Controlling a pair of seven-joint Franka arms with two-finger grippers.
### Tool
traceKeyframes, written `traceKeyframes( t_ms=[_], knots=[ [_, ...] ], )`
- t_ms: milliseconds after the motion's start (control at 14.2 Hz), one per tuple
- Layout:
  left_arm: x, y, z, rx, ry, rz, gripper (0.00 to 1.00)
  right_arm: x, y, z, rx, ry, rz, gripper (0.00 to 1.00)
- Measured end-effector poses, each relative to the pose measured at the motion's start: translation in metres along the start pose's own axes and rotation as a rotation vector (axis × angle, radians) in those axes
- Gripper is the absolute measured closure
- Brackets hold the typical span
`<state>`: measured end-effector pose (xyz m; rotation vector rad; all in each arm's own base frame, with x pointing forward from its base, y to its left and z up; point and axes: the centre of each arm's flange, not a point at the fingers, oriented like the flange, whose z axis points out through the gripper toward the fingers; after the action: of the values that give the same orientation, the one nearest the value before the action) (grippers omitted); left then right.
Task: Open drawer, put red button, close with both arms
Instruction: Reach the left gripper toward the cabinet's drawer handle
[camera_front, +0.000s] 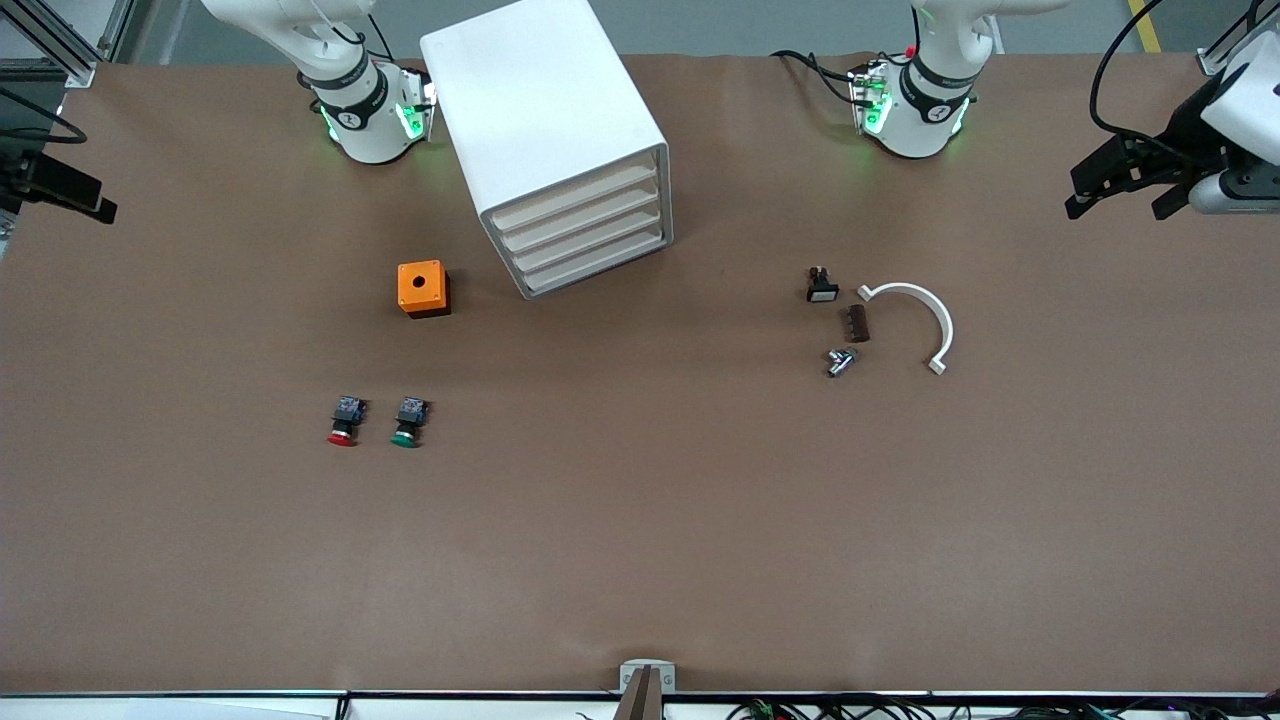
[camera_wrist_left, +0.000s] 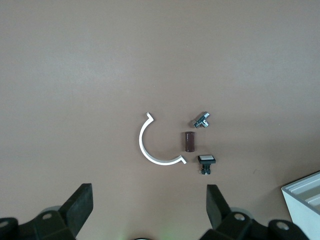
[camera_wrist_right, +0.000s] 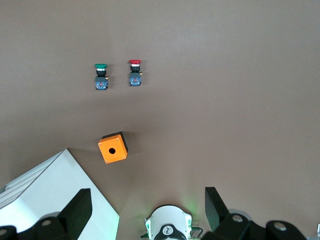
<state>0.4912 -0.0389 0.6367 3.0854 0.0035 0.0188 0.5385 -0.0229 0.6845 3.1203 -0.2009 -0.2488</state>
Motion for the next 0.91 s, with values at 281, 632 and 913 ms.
traceKeyframes(
  t_ms=[281,632,913],
  knots=[
    [0.000,0.000,0.000,0.000,-0.001,0.000,0.00,0.001,-0.001,0.000,0.000,0.004,-0.003,0.00],
    [0.020,-0.005,0.042,0.005,-0.093,-0.010,0.00,0.011,-0.001,0.006,0.002,0.031,-0.003,0.00],
    [0.048,-0.003,0.110,0.008,-0.221,-0.006,0.00,0.017,0.008,0.021,0.005,0.033,0.010,0.00]
  ],
)
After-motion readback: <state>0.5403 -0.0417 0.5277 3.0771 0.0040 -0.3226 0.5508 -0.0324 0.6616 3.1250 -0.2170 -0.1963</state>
